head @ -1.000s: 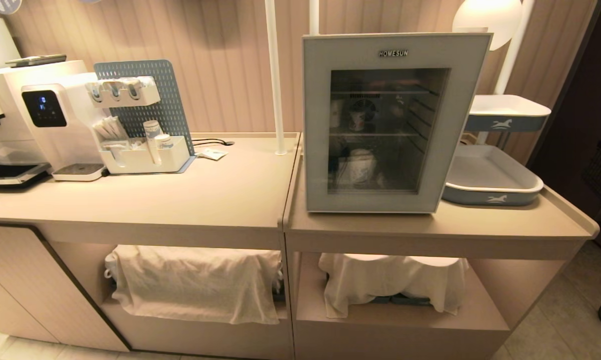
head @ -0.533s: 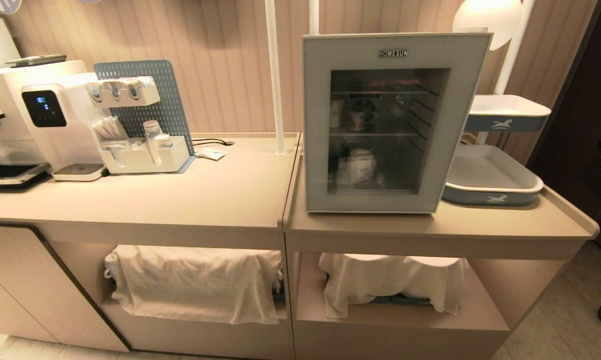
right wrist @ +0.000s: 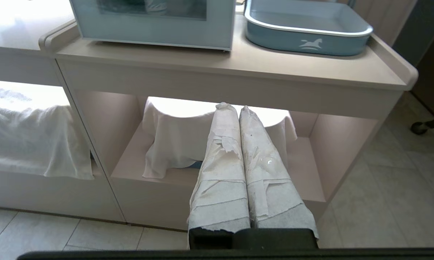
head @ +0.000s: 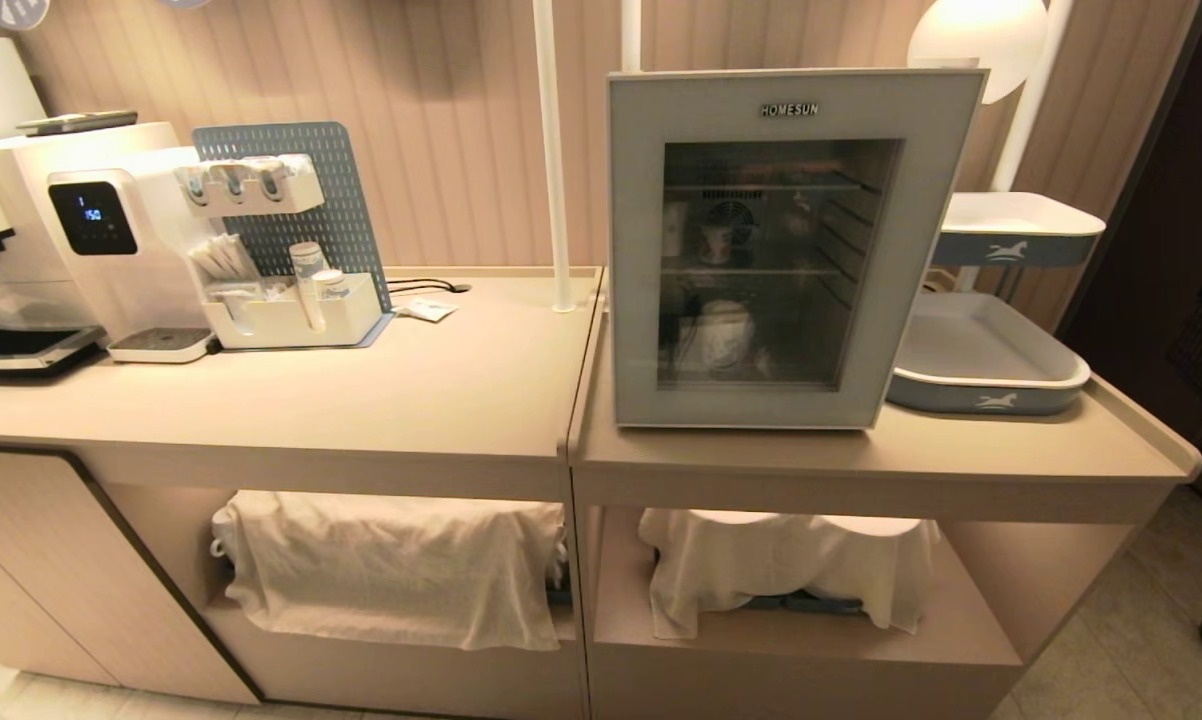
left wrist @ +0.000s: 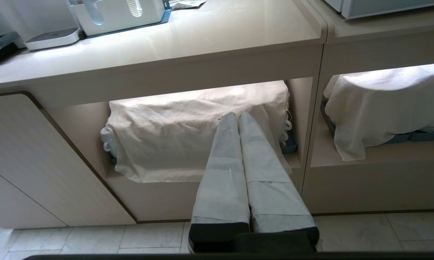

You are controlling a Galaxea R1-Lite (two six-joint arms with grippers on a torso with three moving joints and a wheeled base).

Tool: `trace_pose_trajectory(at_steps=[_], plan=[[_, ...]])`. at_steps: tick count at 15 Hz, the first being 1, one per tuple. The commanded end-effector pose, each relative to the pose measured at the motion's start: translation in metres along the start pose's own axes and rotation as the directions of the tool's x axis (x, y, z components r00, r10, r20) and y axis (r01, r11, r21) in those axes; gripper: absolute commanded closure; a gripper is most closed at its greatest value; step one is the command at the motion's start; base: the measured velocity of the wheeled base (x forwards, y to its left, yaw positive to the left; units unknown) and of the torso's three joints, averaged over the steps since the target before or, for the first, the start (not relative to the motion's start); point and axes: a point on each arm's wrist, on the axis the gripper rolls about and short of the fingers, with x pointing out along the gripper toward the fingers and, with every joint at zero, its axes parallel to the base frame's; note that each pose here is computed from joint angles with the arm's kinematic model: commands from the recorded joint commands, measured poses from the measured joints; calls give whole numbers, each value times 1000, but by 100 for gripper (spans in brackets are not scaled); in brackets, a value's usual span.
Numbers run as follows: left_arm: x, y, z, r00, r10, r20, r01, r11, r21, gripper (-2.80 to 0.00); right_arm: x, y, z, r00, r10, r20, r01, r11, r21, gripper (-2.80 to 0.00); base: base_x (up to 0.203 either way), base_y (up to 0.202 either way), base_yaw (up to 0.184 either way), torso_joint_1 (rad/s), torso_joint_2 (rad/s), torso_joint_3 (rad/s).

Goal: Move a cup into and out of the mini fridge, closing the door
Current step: Open the freezer door

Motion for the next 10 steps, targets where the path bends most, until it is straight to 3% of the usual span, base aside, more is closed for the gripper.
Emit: trace_pose_trajectory(at_steps=[1,10], plan=[[0,0,0,1000,-1,-2,1,1000,0,0,0,0,0,1000,2,0,-2,1000,-1,0,80,-49,-12,-6,-5,2],[0,0,0,1000,-1,0,1,1000,-4,0,0,0,0,1000,2,0,-2,1000,-1,0,194,-183,1,2,2,1]])
